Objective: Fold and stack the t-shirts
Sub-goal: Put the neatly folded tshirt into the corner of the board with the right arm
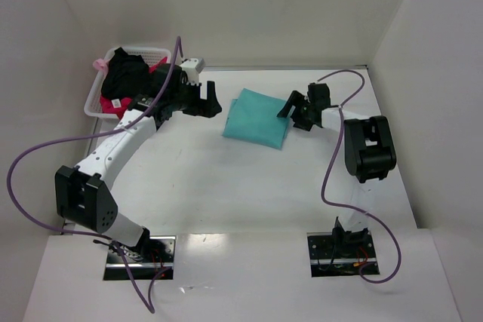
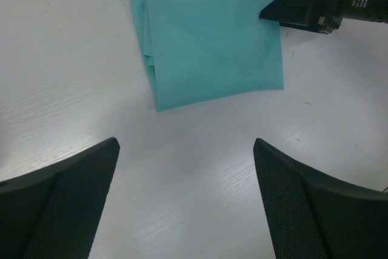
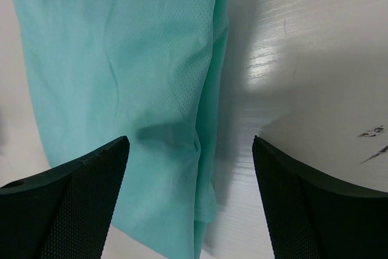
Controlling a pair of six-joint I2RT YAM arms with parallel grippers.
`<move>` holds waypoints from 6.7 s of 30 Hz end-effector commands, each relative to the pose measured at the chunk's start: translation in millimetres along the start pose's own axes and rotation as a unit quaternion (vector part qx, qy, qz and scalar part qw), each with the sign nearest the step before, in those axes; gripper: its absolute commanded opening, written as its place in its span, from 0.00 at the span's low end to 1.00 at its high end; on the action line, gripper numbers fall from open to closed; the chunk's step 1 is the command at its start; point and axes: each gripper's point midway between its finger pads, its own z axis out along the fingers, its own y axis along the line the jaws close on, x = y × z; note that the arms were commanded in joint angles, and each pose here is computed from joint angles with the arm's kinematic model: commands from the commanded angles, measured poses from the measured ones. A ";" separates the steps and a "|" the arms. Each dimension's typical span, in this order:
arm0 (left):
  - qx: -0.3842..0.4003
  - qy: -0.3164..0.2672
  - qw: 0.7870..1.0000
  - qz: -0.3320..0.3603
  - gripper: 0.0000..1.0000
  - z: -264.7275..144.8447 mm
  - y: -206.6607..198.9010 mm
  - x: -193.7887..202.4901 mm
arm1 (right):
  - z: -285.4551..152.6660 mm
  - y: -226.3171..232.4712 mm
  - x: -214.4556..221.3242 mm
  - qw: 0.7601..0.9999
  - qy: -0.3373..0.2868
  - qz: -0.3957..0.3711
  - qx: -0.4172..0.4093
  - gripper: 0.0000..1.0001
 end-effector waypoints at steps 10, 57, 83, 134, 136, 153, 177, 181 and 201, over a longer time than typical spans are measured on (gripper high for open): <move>0.002 -0.031 0.999 -0.005 0.99 -19.7 -7.5 -7.0 | 12.8 0.8 -18.4 1.000 -0.020 -0.013 0.019 0.74; 0.021 -0.005 0.999 -0.036 0.99 -7.6 -10.5 13.7 | 13.3 28.7 -48.5 0.994 -0.007 -0.092 -0.057 0.91; -0.006 -0.007 1.000 -0.028 0.99 -25.2 -5.5 13.4 | 46.3 5.5 1.3 0.994 0.066 -0.077 -0.038 0.54; -0.032 0.049 0.998 -0.010 0.99 2.3 21.8 24.6 | -26.6 -188.1 -222.0 0.949 -0.086 -0.102 0.284 0.05; -0.028 0.056 0.998 -0.017 0.99 4.7 20.6 26.5 | -31.1 -198.8 -226.5 0.943 -0.090 -0.102 0.302 0.07; 0.005 0.094 0.995 -0.043 0.99 28.5 13.7 35.3 | -50.7 -224.1 -267.2 0.908 -0.132 -0.125 0.378 0.19; 0.038 0.048 0.998 -0.032 0.99 -5.0 -10.8 2.9 | -89.9 -53.2 -225.9 0.925 -0.178 -0.190 0.277 1.00; 0.037 0.032 0.998 -0.026 0.99 -15.5 -14.0 -5.4 | -65.4 -49.2 -178.3 0.953 -0.156 -0.156 0.208 1.00; 0.025 0.011 0.999 -0.020 0.99 -31.8 -12.2 1.2 | -6.9 -128.2 -148.1 0.946 -0.092 -0.093 0.296 1.00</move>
